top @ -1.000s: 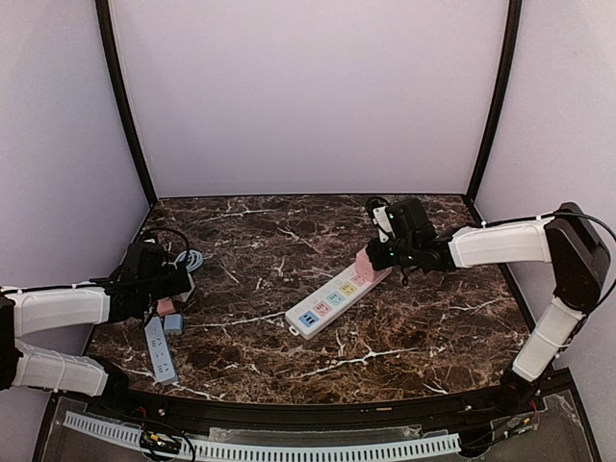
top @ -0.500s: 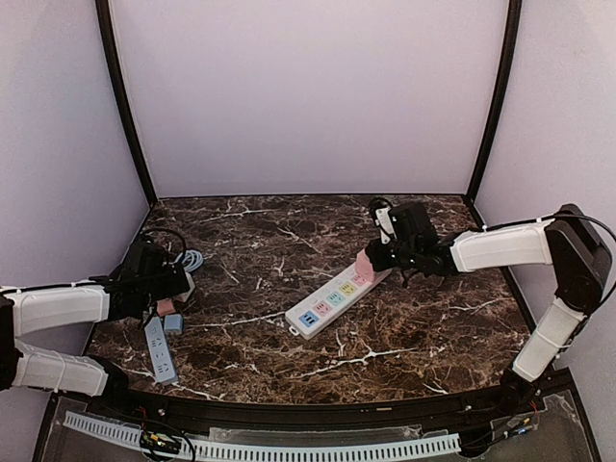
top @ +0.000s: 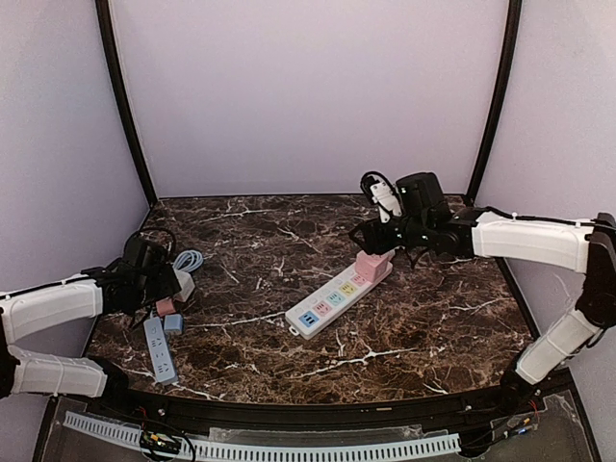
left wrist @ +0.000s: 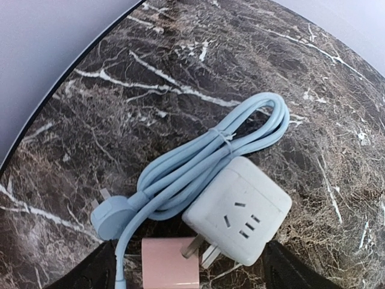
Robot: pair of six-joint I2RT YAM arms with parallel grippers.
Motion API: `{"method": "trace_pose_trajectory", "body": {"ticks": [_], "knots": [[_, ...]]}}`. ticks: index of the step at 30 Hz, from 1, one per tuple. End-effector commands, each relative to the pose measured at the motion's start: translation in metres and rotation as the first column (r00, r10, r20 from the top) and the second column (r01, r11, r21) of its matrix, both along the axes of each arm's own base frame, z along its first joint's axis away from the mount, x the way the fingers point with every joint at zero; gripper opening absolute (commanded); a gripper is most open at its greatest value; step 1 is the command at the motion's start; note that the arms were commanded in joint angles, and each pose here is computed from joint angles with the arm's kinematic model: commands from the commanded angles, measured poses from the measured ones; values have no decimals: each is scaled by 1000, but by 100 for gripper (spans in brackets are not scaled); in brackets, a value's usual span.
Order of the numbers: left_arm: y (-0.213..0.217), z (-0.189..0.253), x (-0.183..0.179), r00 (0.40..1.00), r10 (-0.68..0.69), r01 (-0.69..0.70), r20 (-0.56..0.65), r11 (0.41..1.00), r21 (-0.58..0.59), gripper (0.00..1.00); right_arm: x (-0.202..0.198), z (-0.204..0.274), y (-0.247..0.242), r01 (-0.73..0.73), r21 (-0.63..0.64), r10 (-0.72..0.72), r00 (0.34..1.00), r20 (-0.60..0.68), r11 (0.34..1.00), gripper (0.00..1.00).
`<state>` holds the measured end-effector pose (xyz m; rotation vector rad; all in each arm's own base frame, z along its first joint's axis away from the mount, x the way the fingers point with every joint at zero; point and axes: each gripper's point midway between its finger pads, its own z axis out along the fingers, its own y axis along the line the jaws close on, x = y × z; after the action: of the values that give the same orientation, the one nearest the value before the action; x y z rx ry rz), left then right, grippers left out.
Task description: Insert the plug
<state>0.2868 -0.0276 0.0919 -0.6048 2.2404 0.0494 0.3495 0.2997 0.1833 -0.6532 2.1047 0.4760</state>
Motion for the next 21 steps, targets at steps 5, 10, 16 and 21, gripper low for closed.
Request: {"method": "trace_pose_trajectory", "body": {"ticks": [5,10,16,21], "knots": [[-10,-15,-14,994,-13,10,-110,999,-36,71,-30,49,-15,-31,79,24,996,91,996,61],[-15,-25,-16,987,-40,35,-157,999,-34,60,-37,59,-21,-34,106,21,993,119,994,61],[-9,-36,-21,975,-21,24,-221,1000,12,65,-38,53,-23,-29,98,18,994,111,995,61],[-8,-47,-19,967,-23,35,-253,998,45,65,-37,52,-23,-30,95,19,993,113,995,61]]}}
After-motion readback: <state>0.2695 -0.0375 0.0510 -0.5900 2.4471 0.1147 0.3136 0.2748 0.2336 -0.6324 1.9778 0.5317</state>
